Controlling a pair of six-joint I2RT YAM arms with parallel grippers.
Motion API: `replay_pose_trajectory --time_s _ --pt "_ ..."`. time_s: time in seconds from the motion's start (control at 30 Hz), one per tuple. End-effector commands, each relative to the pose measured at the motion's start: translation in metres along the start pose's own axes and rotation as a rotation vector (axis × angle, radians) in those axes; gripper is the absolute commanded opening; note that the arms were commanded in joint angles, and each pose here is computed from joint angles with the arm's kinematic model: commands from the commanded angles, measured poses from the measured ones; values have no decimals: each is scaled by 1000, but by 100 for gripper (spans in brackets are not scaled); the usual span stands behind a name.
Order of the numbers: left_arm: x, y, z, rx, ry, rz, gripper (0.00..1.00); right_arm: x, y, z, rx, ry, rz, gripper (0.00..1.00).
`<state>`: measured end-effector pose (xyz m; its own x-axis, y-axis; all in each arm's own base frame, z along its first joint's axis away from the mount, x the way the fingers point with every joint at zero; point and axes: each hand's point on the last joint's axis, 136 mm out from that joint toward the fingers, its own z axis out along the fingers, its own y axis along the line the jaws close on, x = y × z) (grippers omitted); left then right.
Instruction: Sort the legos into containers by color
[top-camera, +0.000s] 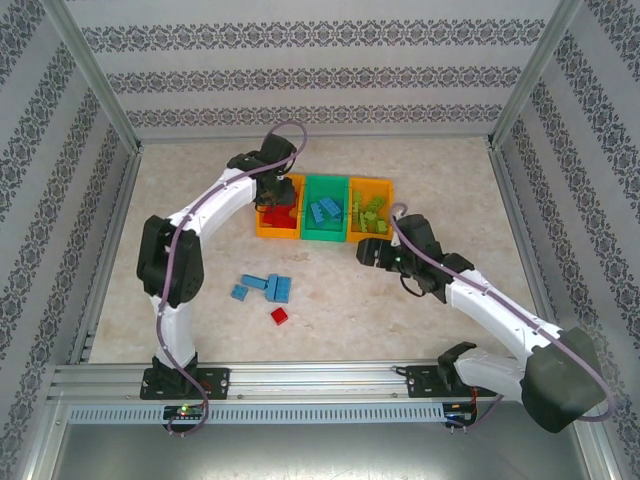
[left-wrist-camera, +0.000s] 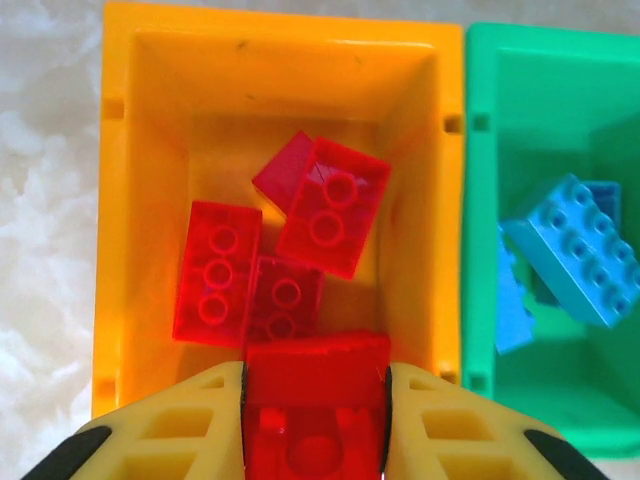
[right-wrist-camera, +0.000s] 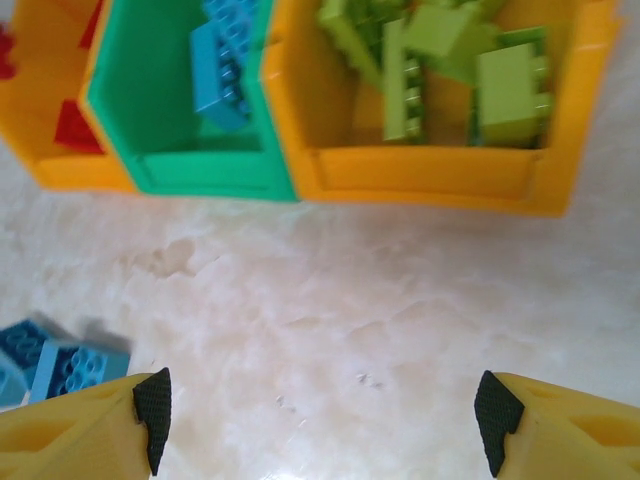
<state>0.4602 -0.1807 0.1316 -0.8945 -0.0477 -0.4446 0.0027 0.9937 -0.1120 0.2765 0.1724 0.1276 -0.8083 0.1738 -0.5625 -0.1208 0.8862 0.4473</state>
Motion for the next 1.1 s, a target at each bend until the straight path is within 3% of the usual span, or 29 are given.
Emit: replay_pose_trajectory --time_s 0.0,0.17,0.47,0.77,1.07 --pt "-10 17 2 -61 16 13 31 11 13 4 1 -3 -101 82" --pt "-21 24 8 -94 -6 9 38 36 50 22 -29 26 -146 82" --pt "-18 26 -6 -83 -22 -20 69 80 127 75 -36 185 -353 79" --pt "8 42 -60 -62 -112 -61 83 105 133 107 -8 280 -322 75" --pt "58 68 -73 -94 -85 -93 87 116 146 121 -23 319 -328 74"
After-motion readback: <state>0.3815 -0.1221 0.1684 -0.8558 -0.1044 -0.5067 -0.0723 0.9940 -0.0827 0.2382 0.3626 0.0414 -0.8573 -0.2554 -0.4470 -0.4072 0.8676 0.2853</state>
